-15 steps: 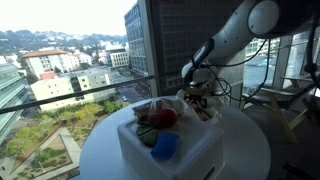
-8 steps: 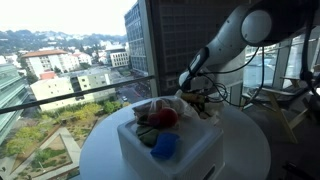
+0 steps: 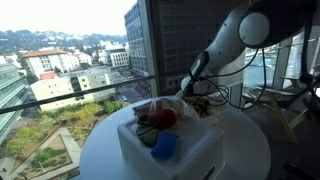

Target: Put the items in the plastic bag on top of the white storage container.

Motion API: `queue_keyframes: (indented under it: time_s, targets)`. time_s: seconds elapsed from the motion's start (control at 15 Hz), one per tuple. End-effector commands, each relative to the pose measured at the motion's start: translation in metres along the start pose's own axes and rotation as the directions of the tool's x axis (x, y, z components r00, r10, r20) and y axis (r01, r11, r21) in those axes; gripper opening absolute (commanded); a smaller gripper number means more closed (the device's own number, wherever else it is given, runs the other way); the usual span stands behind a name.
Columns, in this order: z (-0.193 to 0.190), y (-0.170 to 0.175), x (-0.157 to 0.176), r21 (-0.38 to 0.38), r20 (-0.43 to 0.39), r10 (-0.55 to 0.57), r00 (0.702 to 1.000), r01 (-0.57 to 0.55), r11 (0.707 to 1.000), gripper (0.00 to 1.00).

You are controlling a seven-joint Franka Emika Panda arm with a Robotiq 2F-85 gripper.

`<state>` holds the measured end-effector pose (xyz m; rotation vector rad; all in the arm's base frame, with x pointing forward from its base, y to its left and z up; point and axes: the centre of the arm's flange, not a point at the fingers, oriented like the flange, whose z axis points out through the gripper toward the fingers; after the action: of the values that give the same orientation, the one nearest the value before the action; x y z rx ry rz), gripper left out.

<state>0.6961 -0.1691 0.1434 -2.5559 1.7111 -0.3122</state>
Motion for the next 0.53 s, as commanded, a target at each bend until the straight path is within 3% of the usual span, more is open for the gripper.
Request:
queue_keyframes:
  time_s: [0.0, 0.13, 0.47]
  targets:
    - [-0.0120, 0.0106, 0.0049, -0.006, -0.051, 0.044, 0.998, -0.044, 0.999, 0.79]
    - [-0.0090, 0.0110, 0.0082, -0.013, -0.058, 0.043, 0.997, -0.044, 0.999, 0.68]
    - [-0.0059, 0.0102, 0.0110, -0.035, -0.069, 0.034, 0.997, -0.036, 0.999, 0.29]
